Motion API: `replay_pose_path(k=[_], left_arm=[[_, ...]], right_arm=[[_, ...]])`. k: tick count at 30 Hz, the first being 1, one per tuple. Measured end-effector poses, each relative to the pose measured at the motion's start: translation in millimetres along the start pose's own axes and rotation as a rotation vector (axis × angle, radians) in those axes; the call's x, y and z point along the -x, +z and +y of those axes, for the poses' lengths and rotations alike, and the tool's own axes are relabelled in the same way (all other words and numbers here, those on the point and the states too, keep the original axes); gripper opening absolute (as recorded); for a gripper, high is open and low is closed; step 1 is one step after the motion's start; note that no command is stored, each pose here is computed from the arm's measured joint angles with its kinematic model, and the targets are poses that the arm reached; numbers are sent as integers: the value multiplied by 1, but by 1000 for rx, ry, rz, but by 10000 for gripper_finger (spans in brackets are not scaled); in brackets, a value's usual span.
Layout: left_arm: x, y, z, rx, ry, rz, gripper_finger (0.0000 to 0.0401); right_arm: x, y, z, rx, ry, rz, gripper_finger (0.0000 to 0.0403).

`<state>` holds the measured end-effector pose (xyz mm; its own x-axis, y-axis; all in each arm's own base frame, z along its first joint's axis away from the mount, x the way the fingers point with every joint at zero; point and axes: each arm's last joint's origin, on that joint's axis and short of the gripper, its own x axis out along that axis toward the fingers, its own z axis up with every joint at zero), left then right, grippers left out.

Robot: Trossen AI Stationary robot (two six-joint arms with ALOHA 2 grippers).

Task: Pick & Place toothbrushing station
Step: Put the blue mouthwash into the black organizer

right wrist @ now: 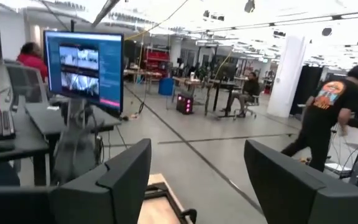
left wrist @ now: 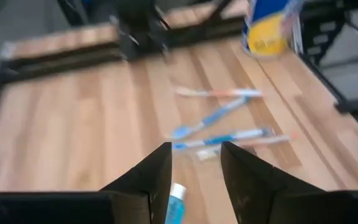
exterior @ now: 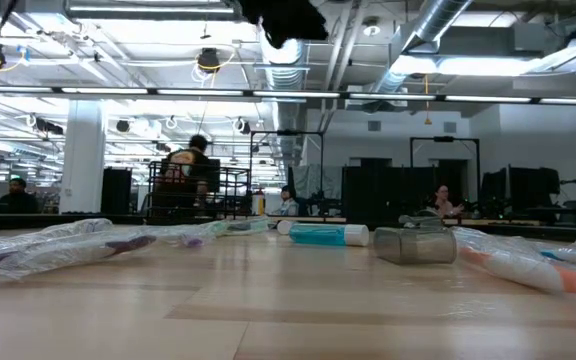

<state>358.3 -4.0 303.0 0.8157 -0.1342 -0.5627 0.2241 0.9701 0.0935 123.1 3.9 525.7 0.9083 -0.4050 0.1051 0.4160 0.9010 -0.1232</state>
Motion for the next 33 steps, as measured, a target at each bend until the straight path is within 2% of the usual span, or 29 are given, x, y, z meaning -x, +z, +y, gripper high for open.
replay_pose_path(k=[5, 12, 23, 26, 33], left_arm=[[-42, -25, -13, 2, -68, 159, 131], [-72, -49, -13, 3, -88, 272, 131], [-95, -48, 5, -66, -64, 279, 148], [-103, -49, 9, -103, -79, 279, 158], [-129, -64, 13, -93, -110, 319, 170]], right_arm=[[-5, -4, 4, -43, 8, 25, 248], [-18, -7, 13, -49, 11, 49, 248], [-35, -14, 26, -43, 17, 88, 248], [-35, -11, 26, -69, 13, 57, 248], [-34, -5, 24, -84, 5, 4, 248]])
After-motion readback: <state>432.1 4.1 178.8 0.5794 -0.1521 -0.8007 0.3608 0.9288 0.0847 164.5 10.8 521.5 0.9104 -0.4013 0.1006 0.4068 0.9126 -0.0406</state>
